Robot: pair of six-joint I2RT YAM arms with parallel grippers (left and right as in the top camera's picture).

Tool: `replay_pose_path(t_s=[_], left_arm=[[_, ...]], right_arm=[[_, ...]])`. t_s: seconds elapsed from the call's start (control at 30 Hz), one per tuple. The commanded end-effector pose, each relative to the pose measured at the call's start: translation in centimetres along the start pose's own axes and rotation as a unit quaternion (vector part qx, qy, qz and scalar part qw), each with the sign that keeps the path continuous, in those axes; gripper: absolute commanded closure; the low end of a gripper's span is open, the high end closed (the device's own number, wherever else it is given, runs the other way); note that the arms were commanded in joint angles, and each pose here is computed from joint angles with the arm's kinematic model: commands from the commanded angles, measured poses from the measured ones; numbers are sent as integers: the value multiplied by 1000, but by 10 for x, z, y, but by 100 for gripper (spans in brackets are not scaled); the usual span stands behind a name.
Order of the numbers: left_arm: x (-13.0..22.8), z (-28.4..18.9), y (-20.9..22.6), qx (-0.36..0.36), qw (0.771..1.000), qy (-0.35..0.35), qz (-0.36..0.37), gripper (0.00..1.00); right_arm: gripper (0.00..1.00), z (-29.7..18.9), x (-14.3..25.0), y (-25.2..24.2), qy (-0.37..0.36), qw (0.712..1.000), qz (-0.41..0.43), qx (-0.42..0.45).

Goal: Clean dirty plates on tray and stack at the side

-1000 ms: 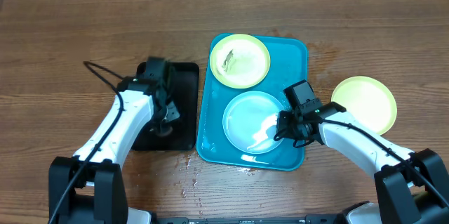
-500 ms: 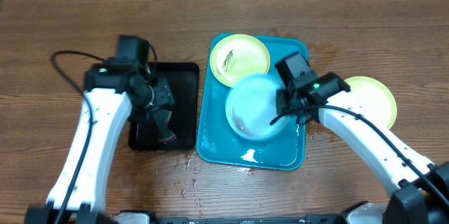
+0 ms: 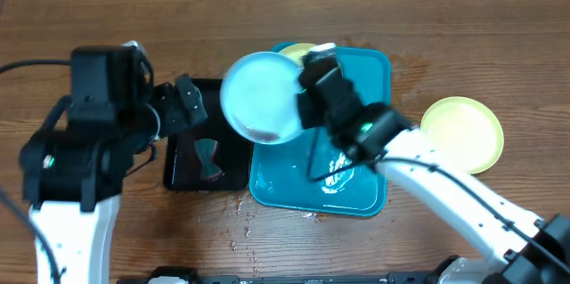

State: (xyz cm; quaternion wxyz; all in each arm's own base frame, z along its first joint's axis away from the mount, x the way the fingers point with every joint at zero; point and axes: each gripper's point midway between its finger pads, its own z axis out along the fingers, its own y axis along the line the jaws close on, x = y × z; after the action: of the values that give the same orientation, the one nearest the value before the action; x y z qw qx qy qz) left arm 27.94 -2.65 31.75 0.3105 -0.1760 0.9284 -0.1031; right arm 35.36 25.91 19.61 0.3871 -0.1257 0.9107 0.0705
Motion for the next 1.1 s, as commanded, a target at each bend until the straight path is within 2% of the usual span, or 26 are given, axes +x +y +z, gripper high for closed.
replay_pose_path(t_s=[0.0, 0.13, 0.37, 0.6, 1.07], left_arm=[[-4, -25, -2, 16, 999, -34, 8, 0], [-3, -35, 6, 0, 999, -48, 7, 0], [4, -36, 12, -13, 999, -39, 7, 0], [3, -35, 11, -10, 999, -39, 7, 0], [2, -35, 10, -8, 999, -41, 7, 0]], right_arm=[[96, 0, -16, 16, -64, 995, -27, 70], [96, -7, -19, 36, -121, 983, -50, 132], [96, -52, -26, 66, -203, 953, -107, 196], [96, -72, -20, 96, -220, 941, -172, 190], [96, -82, -18, 104, -228, 932, -198, 199]])
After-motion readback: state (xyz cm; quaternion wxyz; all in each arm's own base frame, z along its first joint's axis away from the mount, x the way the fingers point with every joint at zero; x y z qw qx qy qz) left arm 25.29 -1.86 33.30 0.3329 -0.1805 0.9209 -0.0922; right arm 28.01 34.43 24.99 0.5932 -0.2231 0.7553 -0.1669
